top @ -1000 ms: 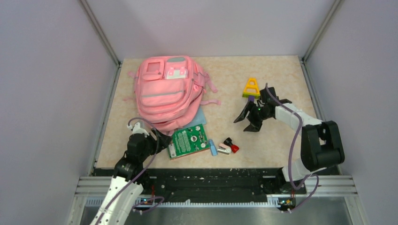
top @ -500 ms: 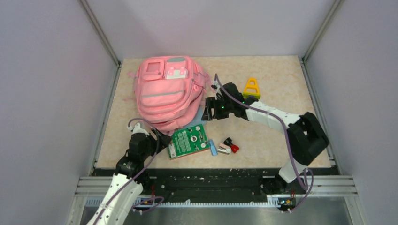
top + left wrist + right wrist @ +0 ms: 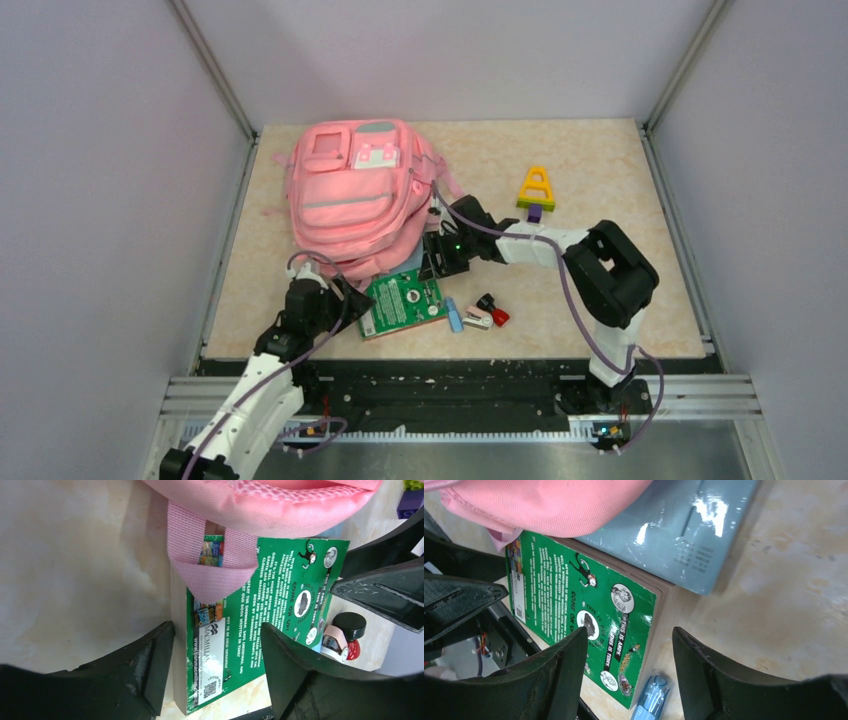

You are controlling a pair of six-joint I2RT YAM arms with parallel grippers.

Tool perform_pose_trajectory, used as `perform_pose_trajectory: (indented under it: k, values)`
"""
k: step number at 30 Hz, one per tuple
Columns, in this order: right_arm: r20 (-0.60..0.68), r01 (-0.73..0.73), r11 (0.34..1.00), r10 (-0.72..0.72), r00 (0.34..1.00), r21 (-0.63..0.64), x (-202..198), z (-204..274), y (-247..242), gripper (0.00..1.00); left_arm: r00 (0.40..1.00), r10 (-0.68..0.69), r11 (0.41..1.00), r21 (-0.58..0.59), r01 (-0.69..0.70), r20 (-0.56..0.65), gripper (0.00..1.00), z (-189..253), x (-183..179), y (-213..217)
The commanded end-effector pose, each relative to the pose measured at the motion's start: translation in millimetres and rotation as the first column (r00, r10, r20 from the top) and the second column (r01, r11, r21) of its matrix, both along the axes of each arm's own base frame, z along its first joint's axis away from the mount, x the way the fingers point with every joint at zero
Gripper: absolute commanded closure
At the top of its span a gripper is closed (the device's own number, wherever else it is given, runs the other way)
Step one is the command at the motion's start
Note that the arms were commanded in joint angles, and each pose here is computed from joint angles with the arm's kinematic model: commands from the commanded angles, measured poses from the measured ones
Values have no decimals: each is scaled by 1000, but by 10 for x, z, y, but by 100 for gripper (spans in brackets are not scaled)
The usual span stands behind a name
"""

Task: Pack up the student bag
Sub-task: Pick up the book from the center of the board.

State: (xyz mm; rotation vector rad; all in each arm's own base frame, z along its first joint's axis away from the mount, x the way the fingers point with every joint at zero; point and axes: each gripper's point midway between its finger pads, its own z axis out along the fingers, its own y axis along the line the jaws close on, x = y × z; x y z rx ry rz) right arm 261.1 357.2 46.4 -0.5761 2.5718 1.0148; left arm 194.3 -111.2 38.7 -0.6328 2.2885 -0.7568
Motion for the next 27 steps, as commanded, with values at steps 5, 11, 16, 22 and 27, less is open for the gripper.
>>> perform_pose_trajectory:
  k: [5,11,16,22,27]
  values:
    - [-68,-155,972,169,983,178,-234,-68,388,41,999,-40,999,-35,41,13,48,-95,-8,-86]
    - [-92,-203,919,247,965,338,-513,107,740,49,999,-37,997,-70,36,-4,57,-177,-63,-117]
    - [-77,-184,923,222,972,337,-475,147,853,70,1000,-19,999,-43,19,3,57,-155,-57,-62]
    - [-26,-176,934,194,981,311,-396,446,835,100,996,16,1000,11,-17,85,44,195,44,48]
    - [28,-140,936,138,990,324,-355,1004,772,100,967,35,997,63,-53,254,35,907,205,162]
